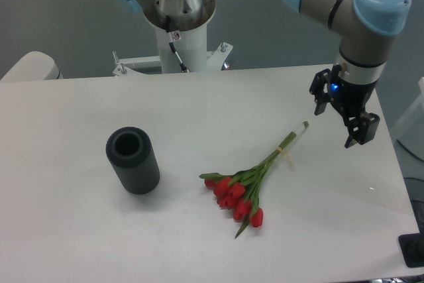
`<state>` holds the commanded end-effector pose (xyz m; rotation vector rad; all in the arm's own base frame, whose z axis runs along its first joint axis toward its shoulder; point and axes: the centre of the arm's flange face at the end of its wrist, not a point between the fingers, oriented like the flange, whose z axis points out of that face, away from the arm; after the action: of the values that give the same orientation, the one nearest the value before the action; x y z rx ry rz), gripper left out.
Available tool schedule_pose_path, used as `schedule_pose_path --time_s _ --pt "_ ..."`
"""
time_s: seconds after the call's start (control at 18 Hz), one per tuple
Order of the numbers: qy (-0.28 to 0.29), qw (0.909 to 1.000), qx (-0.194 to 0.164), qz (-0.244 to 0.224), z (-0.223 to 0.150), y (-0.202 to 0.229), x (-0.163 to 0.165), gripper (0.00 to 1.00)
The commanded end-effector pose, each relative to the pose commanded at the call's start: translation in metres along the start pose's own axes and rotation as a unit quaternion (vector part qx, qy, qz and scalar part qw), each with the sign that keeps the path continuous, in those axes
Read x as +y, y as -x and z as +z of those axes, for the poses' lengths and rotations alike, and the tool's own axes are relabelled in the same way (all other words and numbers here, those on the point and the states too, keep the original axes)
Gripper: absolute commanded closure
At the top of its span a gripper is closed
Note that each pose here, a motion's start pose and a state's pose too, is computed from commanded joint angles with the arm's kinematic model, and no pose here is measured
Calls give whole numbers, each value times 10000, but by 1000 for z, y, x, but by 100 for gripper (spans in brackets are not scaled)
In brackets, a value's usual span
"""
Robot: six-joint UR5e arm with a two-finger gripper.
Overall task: Pick up the flowers from the table
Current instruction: 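Move the open gripper over the red tulip bouquet's stems and lower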
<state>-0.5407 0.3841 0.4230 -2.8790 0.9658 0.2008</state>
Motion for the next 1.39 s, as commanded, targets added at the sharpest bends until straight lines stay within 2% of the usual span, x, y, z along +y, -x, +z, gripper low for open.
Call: schedule_pose_path --time_s 0.39,0.67,1.0,1.11,1.28,1.39 --pt "-21 9999 100 -17 10 -4 -5 0" --pt "-57 9990 230 -373 24 -10 -24 0" --pt "-60 9892 289 -1438 46 -18 -61 0" --pt "-32 9828 501 -1778 68 -31 -68 0" --pt "-16 9747 511 -2177 100 -44 -80 0" --pt "22 9655 532 -2549 128 -58 -80 0"
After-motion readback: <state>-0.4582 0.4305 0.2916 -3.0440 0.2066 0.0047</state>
